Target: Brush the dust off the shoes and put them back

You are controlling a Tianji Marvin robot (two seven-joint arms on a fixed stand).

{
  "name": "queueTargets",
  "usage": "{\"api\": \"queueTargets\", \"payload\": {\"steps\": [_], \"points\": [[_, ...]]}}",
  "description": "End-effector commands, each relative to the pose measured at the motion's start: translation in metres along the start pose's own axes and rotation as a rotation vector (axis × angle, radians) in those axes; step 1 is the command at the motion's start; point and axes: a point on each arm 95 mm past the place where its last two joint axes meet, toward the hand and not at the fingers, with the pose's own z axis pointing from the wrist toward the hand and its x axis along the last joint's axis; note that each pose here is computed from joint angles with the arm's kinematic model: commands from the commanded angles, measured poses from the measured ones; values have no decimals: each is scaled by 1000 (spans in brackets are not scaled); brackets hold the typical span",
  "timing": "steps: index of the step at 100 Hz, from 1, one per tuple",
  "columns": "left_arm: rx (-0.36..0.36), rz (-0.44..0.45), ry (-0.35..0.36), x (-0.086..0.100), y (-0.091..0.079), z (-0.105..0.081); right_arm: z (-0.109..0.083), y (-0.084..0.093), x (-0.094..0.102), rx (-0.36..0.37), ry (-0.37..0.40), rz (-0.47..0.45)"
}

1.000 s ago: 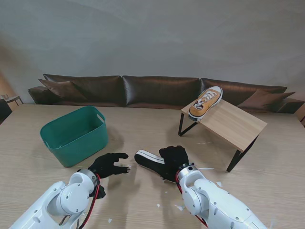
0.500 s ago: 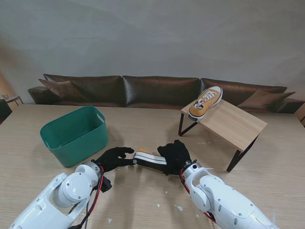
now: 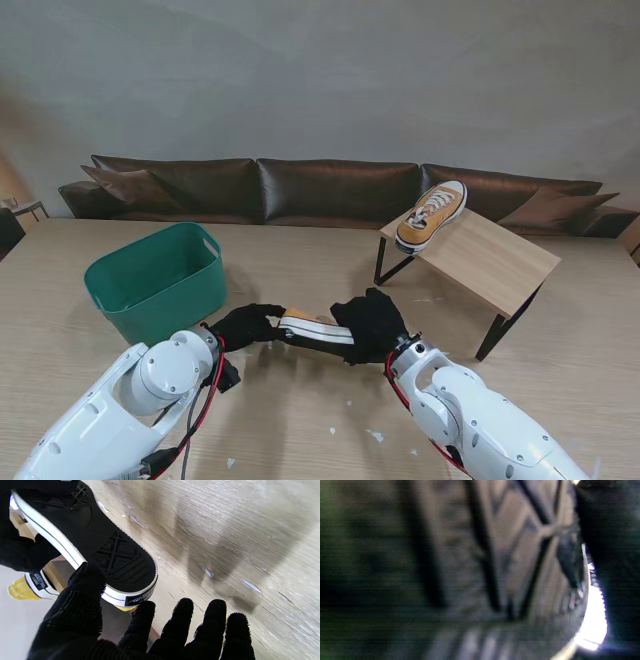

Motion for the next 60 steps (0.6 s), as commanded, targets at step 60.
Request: {"api": "queueTargets", "payload": {"steps": [60], "points": [[-218,-119,-2,12,-3,13,-5,10,6,-41,94,62]]}}
